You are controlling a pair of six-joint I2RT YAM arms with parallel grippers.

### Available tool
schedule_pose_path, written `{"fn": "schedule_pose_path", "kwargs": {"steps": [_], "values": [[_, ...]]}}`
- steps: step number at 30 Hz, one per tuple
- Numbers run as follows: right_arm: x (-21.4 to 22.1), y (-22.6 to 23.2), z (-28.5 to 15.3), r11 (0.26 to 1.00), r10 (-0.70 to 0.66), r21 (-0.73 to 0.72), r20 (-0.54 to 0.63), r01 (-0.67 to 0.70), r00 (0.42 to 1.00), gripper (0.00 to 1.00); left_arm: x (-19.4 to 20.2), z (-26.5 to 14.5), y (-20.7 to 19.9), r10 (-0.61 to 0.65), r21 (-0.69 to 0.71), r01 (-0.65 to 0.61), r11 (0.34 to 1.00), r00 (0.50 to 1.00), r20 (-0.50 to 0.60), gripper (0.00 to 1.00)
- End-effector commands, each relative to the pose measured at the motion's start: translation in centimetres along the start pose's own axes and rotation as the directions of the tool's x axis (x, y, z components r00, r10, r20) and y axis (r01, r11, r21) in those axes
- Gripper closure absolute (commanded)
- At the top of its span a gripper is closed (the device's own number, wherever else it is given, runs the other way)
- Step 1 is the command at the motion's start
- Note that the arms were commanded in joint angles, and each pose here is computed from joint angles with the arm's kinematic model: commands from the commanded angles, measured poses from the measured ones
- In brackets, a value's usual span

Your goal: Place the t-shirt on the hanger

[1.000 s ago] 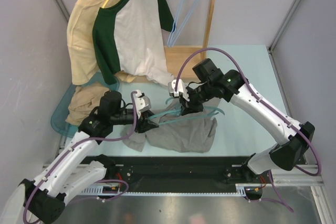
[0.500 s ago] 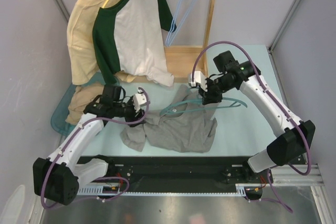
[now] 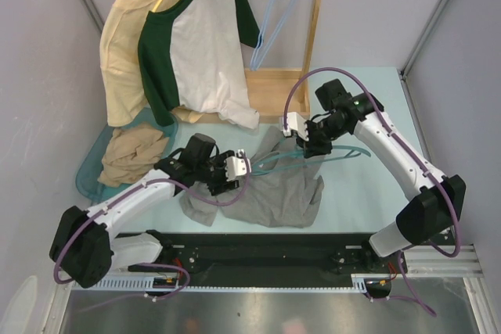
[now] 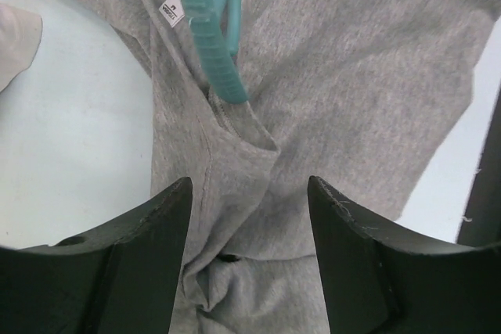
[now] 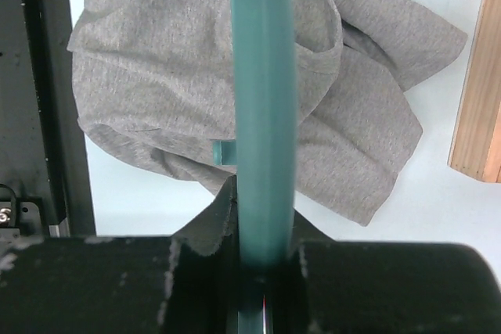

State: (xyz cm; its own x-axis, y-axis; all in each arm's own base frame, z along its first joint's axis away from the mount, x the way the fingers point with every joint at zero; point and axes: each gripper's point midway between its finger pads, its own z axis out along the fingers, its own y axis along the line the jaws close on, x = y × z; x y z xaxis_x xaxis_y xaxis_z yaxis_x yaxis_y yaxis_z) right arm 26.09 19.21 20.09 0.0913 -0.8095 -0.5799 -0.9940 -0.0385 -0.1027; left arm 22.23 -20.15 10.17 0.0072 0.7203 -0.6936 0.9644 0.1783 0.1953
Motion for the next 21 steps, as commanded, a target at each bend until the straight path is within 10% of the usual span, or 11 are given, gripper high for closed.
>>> {"fn": "schedule_pose_path", "kwargs": {"steps": [1,8,21], "values": [[-0.7,-1.1,0.3,0.999,-0.048,0.024,0.023,0.048,0.999,1.0,-0.7,0.8,2.7,0.132,-0.083,-0.132,0.988,0.991,-0.005,0.34],[-1.0,-2.0,1.0,0.997,-0.067,0.033,0.038,0.065,0.997,1.0,0.0,2.3,4.2,0.21,-0.066,-0.214,0.975,0.975,-0.07,0.42],[-1.8,-3.6,2.1,0.994,-0.099,0.053,0.085,0.095,0.991,1.0,-2.6,1.3,4.8,0.158,-0.009,-0.158,0.987,0.987,0.014,0.93]]}}
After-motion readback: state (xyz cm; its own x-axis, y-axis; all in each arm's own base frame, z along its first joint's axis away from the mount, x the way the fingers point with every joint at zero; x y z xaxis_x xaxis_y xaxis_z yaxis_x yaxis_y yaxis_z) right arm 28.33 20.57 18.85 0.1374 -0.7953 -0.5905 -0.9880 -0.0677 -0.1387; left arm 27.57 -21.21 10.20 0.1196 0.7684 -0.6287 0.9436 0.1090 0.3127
